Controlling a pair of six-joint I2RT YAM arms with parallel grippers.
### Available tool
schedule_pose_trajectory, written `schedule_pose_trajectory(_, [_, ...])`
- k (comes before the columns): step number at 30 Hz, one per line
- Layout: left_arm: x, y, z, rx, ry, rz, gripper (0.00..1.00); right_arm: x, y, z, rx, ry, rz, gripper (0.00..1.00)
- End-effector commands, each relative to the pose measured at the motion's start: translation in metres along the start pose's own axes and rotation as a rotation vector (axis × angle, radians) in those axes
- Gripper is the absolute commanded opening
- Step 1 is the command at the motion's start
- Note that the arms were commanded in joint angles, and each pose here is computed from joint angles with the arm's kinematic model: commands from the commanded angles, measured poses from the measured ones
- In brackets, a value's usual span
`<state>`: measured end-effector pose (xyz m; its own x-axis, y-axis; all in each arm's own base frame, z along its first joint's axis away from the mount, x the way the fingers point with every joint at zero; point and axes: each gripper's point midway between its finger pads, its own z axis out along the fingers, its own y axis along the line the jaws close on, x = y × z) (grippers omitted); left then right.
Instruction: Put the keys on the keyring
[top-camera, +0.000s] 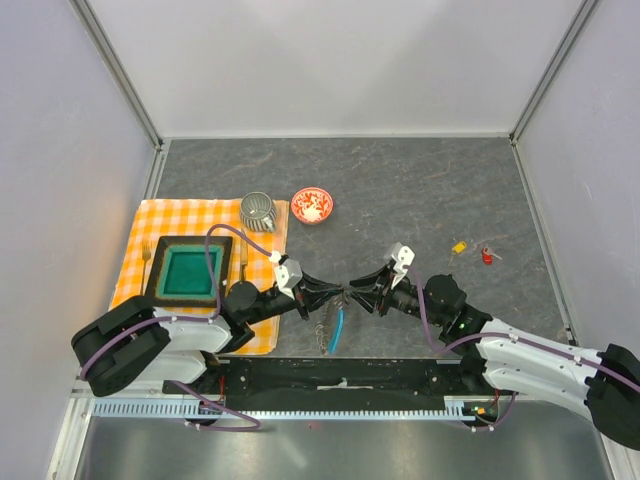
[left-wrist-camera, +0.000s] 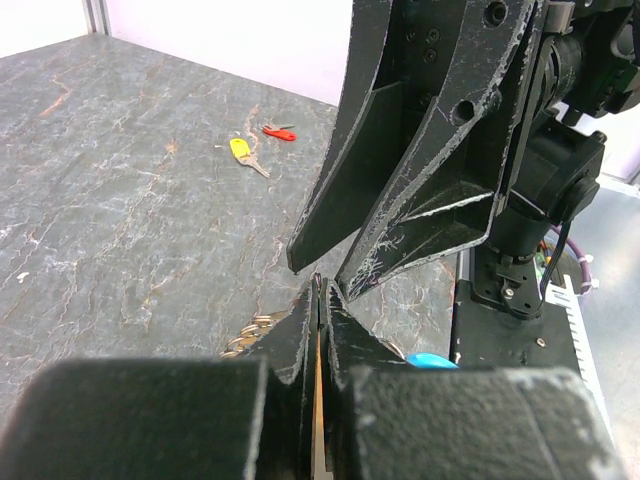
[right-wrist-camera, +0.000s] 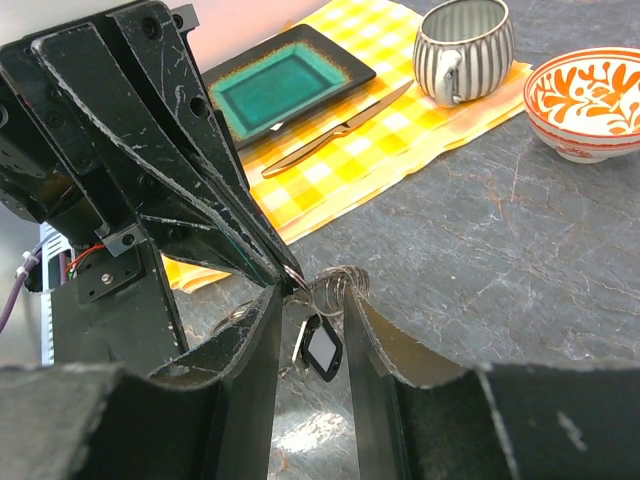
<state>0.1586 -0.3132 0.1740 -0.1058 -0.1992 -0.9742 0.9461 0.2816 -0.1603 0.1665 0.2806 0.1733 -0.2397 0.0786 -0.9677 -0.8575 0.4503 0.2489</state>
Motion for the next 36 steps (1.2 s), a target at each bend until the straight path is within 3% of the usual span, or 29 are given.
schedule_pose_trajectory(1, [-0.077, -0.019, 0.002, 0.079, -0.287, 0.082, 0.02, -0.011, -0.002, 0.003, 0.006, -0.064, 0.009, 0.38])
schedule_pose_trajectory(15, [-0.079, -0.014, -0.004, 0.037, -0.289, 0.086, 0.02, 0.000, -0.017, -0.001, 0.069, -0.065, 0.021, 0.35])
schedule_pose_trajectory(27, [-0.074, -0.019, -0.001, 0.073, -0.259, 0.098, 0.02, -0.022, 0.012, -0.004, -0.079, -0.067, -0.053, 0.36])
schedule_pose_trajectory(36, [-0.070, -0.024, 0.001, 0.107, -0.243, 0.100, 0.02, -0.027, 0.002, -0.006, -0.091, -0.020, -0.110, 0.36])
